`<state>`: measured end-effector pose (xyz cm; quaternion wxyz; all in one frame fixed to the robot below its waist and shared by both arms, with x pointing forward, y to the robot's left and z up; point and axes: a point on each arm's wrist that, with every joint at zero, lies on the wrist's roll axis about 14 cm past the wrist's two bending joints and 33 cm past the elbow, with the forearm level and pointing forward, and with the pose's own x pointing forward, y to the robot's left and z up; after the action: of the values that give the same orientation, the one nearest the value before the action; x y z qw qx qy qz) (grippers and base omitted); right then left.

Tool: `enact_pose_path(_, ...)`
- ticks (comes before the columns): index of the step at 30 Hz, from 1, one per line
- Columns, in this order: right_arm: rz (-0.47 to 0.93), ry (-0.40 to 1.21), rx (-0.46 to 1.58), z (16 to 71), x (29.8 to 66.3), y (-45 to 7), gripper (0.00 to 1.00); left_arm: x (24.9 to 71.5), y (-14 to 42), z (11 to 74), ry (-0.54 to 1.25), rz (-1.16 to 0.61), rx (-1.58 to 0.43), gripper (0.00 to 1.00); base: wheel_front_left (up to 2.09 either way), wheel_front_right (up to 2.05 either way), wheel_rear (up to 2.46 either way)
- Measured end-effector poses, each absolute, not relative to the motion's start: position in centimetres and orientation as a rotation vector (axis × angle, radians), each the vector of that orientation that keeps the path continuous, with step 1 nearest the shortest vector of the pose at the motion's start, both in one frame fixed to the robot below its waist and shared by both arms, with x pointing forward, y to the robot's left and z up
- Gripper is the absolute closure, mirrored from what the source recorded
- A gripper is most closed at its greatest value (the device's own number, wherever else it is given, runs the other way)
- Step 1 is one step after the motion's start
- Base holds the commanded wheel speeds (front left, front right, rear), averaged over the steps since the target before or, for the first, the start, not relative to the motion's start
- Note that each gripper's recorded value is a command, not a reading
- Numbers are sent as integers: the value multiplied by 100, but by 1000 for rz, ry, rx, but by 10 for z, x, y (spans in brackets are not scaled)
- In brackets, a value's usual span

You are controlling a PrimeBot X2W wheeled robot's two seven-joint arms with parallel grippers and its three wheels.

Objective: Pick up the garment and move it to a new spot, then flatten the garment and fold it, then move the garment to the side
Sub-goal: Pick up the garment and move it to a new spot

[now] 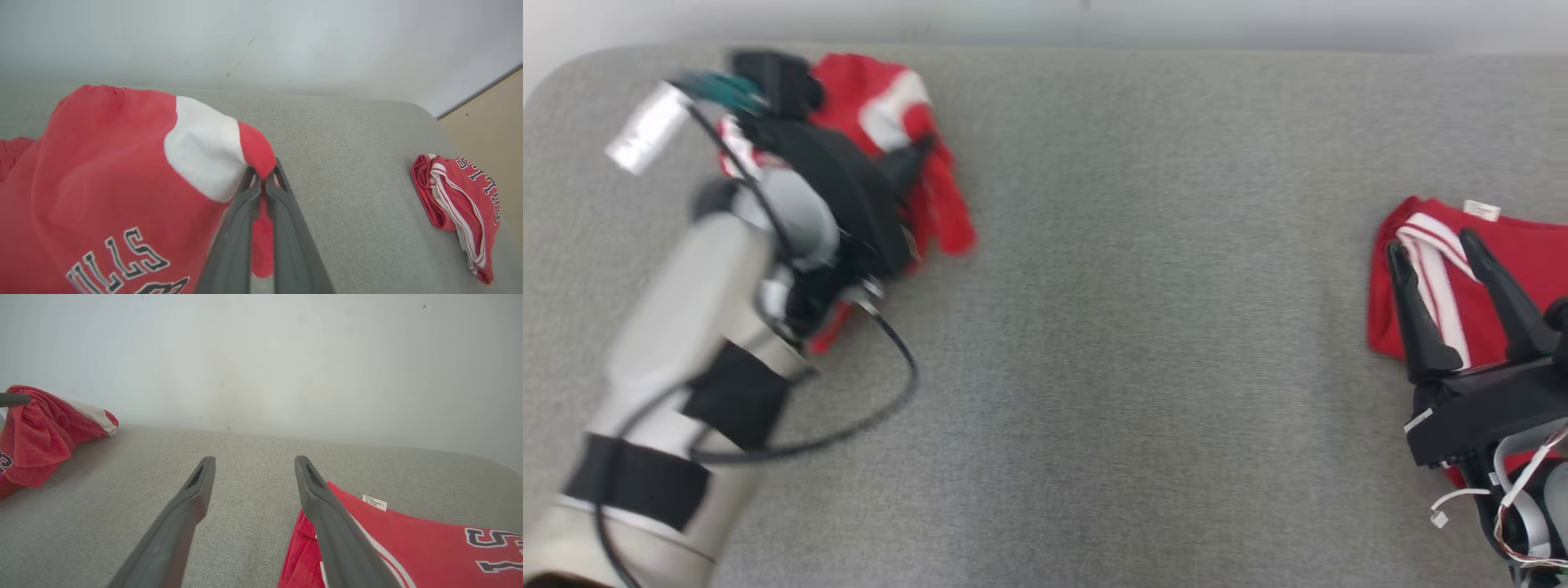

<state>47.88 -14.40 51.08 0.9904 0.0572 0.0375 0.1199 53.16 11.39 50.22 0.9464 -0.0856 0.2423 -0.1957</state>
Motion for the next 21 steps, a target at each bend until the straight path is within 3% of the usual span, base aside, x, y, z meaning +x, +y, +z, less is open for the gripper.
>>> enact_pose_path(12, 151, 38, 124, 522, 450, -174, 0, 451, -17, 486, 564, -705, -325, 100, 0, 0, 0)
enact_pose_path(21, 172, 3, 137, 533, 442, -168, 0, 423, -27, 465, 618, -722, -360, 100, 0, 0, 0)
